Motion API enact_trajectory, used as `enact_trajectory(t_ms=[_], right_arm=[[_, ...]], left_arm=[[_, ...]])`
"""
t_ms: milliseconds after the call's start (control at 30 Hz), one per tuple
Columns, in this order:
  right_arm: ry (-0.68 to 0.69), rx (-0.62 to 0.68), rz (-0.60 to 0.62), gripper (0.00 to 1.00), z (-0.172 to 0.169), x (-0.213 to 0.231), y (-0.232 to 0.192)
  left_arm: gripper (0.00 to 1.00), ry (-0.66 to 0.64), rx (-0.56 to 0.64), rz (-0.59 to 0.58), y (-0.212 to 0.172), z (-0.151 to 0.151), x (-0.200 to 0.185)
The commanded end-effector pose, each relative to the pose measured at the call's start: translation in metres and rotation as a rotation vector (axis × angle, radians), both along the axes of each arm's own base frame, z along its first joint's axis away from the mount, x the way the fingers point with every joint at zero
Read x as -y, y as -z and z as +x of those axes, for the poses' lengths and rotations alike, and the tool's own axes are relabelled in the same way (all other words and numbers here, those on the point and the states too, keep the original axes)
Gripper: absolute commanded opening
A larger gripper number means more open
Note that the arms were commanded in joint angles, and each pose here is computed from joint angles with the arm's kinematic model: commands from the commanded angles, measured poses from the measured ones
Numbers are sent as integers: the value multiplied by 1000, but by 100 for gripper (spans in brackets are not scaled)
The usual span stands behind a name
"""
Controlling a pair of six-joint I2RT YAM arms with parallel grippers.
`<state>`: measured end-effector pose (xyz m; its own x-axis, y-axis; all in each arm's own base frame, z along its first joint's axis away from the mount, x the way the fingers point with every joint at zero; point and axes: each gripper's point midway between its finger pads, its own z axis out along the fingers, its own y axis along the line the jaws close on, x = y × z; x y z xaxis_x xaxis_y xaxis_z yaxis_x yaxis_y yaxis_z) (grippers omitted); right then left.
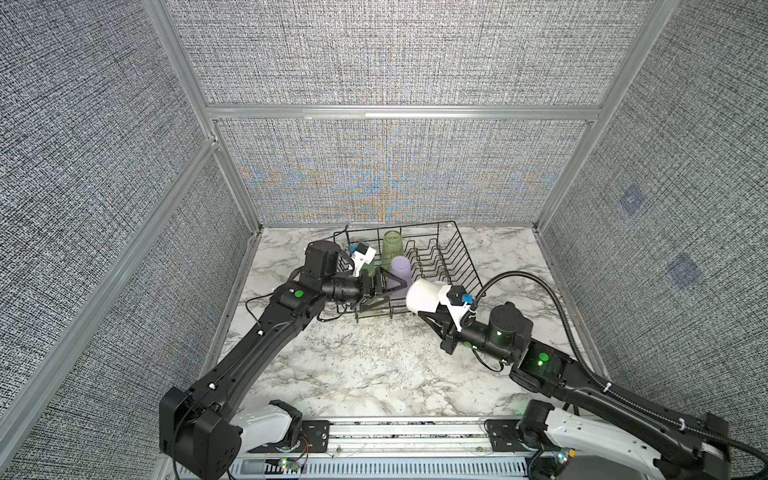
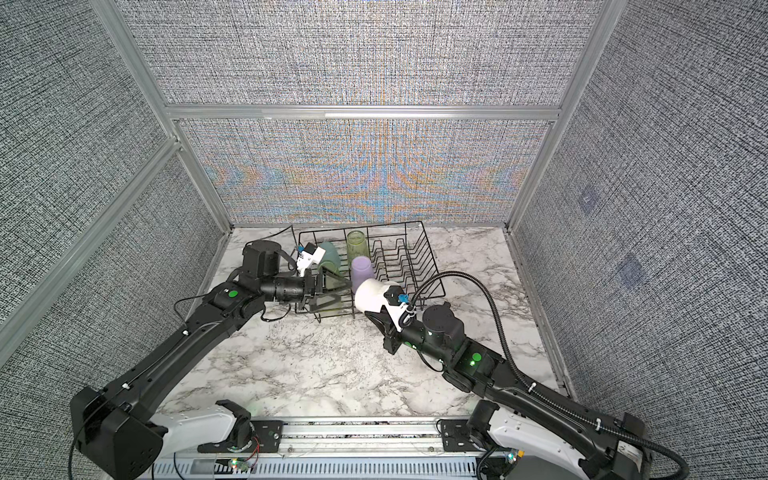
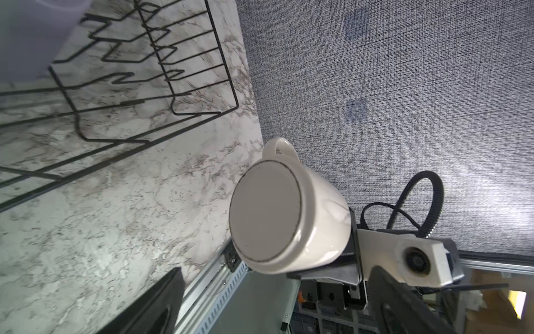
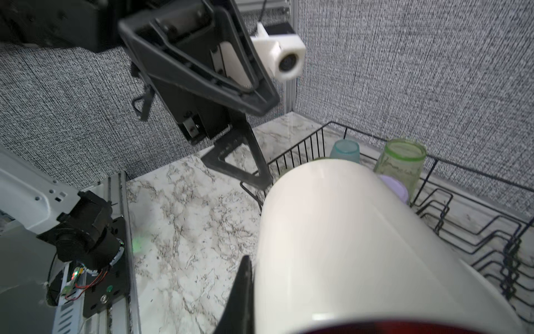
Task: Load the cups into the dish rack
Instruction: 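Lift the white mug toward the left gripper and grasp it with left gripper, then carry the white mug over the rack with the left gripper while right withdraws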
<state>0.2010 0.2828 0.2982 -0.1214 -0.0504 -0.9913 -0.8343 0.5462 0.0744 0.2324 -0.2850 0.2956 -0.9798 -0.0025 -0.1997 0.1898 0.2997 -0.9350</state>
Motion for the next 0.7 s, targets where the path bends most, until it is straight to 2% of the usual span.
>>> enact_trajectory(t_ms=[0, 167, 400, 533, 667], right_arm=[[-31, 166, 125, 0, 0, -8, -40], [-22, 213, 166, 0, 3, -12, -44], [-30, 307, 198, 0, 5, -19, -46], [-24, 337, 185, 0, 9, -23, -37], [-16, 299, 165, 0, 13, -25, -22]], left_arm=[[100, 66, -58, -109, -15, -3, 13], [100, 101, -134, -102, -4, -1, 25], [99, 163, -136, -160, -15, -1, 44], [93, 195, -164, -162, -15, 1, 51], [87, 199, -140, -188, -24, 3, 52]])
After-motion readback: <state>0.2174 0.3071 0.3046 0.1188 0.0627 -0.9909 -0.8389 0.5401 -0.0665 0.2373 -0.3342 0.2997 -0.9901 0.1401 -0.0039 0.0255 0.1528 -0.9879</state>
